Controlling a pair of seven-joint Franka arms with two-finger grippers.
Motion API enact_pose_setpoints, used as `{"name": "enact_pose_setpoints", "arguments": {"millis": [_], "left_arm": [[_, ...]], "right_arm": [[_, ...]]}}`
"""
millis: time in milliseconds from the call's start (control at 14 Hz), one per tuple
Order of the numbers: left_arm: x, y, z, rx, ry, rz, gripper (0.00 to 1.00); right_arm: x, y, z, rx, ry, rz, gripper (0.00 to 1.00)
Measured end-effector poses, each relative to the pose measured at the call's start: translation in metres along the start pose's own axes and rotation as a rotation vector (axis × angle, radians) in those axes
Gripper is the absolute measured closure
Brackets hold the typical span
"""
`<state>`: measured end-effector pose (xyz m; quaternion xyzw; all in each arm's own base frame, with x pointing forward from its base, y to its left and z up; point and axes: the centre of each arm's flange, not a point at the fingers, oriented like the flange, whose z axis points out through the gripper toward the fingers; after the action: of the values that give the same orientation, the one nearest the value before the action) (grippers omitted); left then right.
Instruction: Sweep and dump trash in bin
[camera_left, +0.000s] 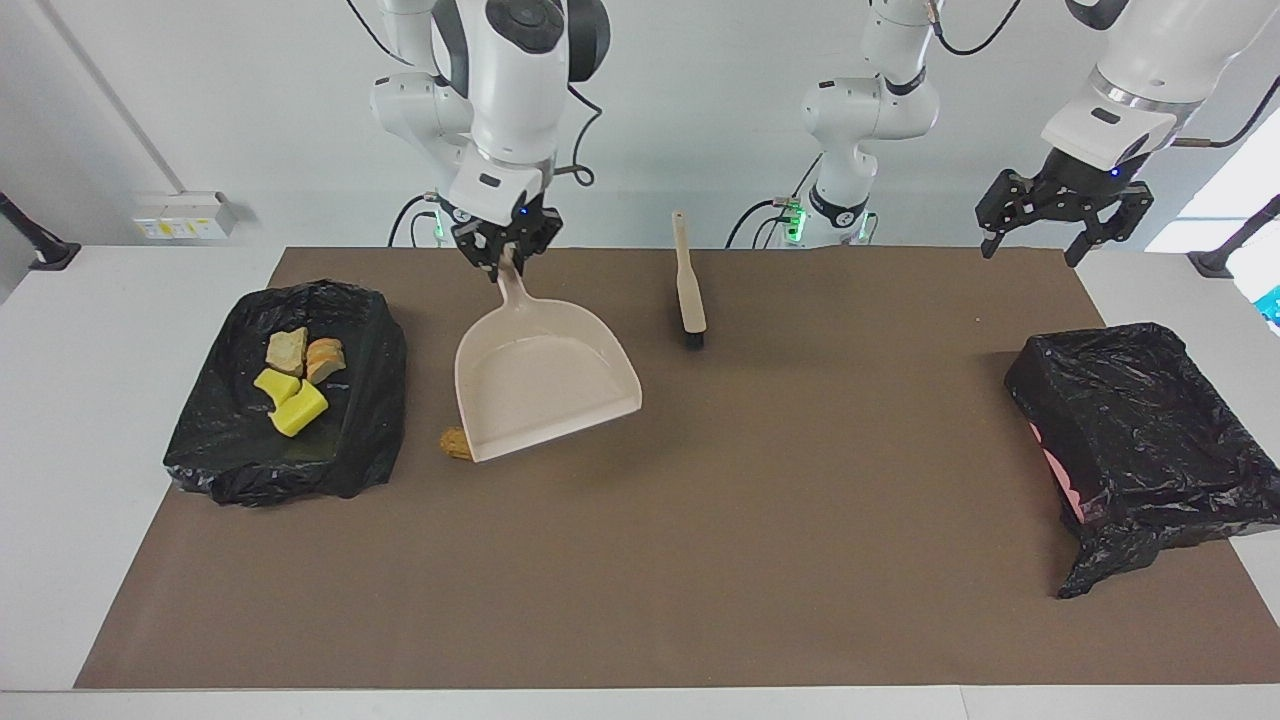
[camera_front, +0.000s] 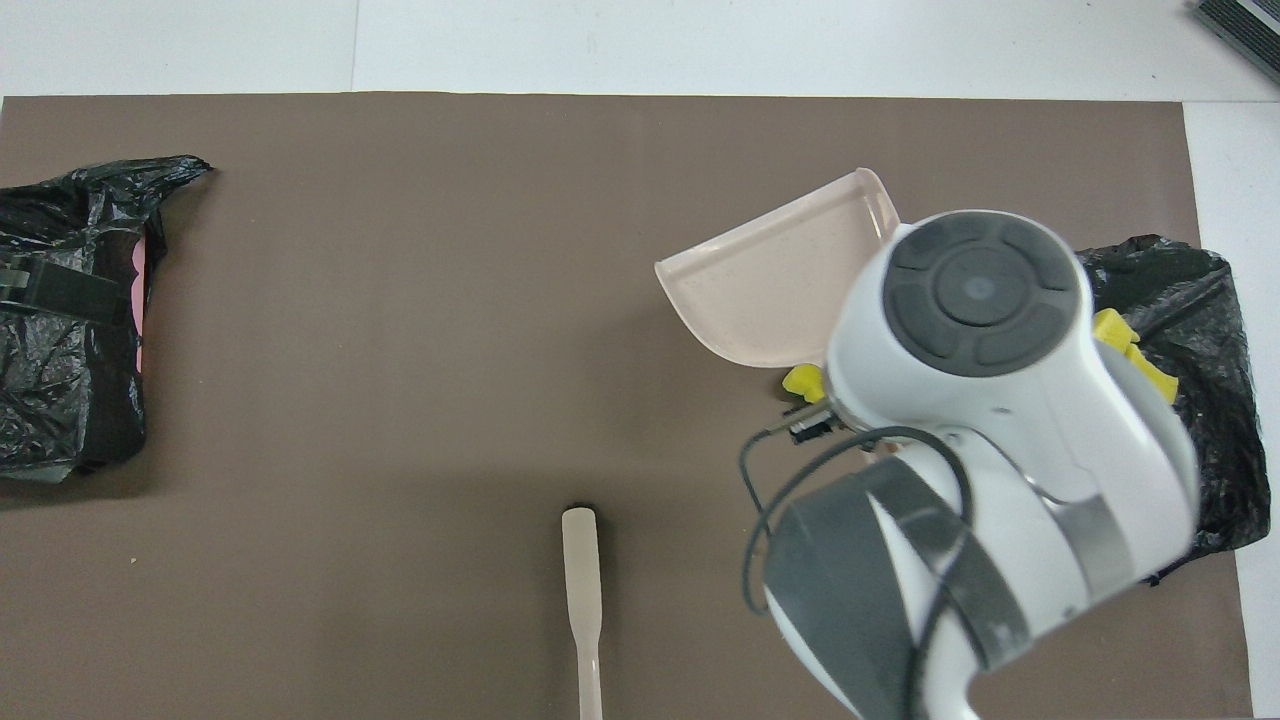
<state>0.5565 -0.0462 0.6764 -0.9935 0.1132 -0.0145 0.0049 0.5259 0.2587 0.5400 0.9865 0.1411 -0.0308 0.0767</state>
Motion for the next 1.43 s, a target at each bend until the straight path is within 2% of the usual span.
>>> {"name": "enact_pose_setpoints", "arguments": {"millis": [143, 286, 501, 787, 1145, 1216, 1431], "left_arm": [[0.000, 0.000, 0.000, 0.000, 0.000, 0.000, 0.00], [0.000, 0.000, 0.000, 0.000, 0.000, 0.000, 0.00], [0.000, 0.000, 0.000, 0.000, -0.001, 0.000, 0.00], [0.000, 0.000, 0.000, 0.000, -0.001, 0.000, 0.00], [0.000, 0.000, 0.000, 0.000, -0.001, 0.000, 0.00], [0.000, 0.000, 0.000, 0.000, -0.001, 0.000, 0.00], [0.000, 0.000, 0.000, 0.000, -0.001, 0.000, 0.00]], "right_arm": [[0.041, -0.036, 0.027, 0.108, 0.031, 0.157, 0.68], [0.073, -0.071, 0.052, 0.194, 0.066, 0.239, 0.68], [0.105, -0.142, 0.088, 0.262, 0.075, 0.336, 0.68], [0.129, -0.185, 0.133, 0.265, 0.084, 0.318, 0.68], [0.129, -0.205, 0.159, 0.232, 0.098, 0.298, 0.67], [0.129, -0.204, 0.159, 0.230, 0.100, 0.298, 0.65], [0.125, -0.199, 0.139, 0.217, 0.102, 0.299, 0.36]]}}
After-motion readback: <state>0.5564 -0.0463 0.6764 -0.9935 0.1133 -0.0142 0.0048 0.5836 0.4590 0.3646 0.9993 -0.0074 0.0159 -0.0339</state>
